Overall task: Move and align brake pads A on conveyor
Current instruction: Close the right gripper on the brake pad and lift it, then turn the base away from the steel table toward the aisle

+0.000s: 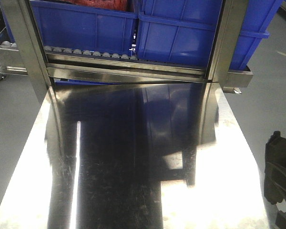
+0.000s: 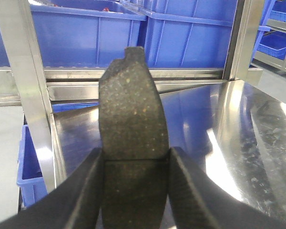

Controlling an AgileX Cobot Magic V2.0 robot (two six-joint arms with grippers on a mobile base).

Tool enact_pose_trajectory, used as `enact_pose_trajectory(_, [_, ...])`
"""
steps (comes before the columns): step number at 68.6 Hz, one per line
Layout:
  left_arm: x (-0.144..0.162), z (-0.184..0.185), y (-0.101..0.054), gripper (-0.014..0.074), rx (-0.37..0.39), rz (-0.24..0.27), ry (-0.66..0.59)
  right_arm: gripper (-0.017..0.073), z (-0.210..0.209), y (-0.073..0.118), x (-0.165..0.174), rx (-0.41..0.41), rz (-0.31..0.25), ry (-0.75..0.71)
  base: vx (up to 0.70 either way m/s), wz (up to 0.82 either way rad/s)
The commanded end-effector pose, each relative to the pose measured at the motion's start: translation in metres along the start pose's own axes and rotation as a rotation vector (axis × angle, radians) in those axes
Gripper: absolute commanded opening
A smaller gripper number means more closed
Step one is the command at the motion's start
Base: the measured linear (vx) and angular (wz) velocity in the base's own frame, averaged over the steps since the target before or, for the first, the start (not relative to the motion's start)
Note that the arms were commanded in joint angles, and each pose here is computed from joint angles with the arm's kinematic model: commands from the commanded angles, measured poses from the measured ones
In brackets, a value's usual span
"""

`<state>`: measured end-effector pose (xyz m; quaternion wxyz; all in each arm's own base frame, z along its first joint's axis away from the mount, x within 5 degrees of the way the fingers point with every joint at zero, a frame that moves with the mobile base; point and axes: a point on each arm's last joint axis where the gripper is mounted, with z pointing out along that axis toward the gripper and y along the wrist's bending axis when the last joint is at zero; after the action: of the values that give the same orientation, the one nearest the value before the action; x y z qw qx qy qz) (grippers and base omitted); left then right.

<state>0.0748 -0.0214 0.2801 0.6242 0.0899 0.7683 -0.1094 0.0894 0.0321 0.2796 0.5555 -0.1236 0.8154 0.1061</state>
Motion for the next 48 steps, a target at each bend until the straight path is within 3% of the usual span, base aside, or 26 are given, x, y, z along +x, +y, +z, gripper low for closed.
enact_pose_trajectory(1, [-0.0180, -0.0029, -0.0033, 0.0115, 0.033, 0.005, -0.121, 0.0078, -0.0038, 0.0014, -0.0176, -0.012, -0.018, -0.117, 0.00, 0.00])
enact_pose_trajectory(25, [-0.0180, -0.0029, -0.0033, 0.0115, 0.033, 0.005, -0.121, 0.0078, -0.0038, 0.0014, -0.0176, -0.012, -0.018, -0.117, -0.05, 0.09])
enact_pose_trajectory(48, [-0.0180, -0.0029, -0.0033, 0.0115, 0.033, 0.005, -0.121, 0.0078, -0.0038, 0.0014, -0.0176, -0.012, -0.018, -0.117, -0.14, 0.49])
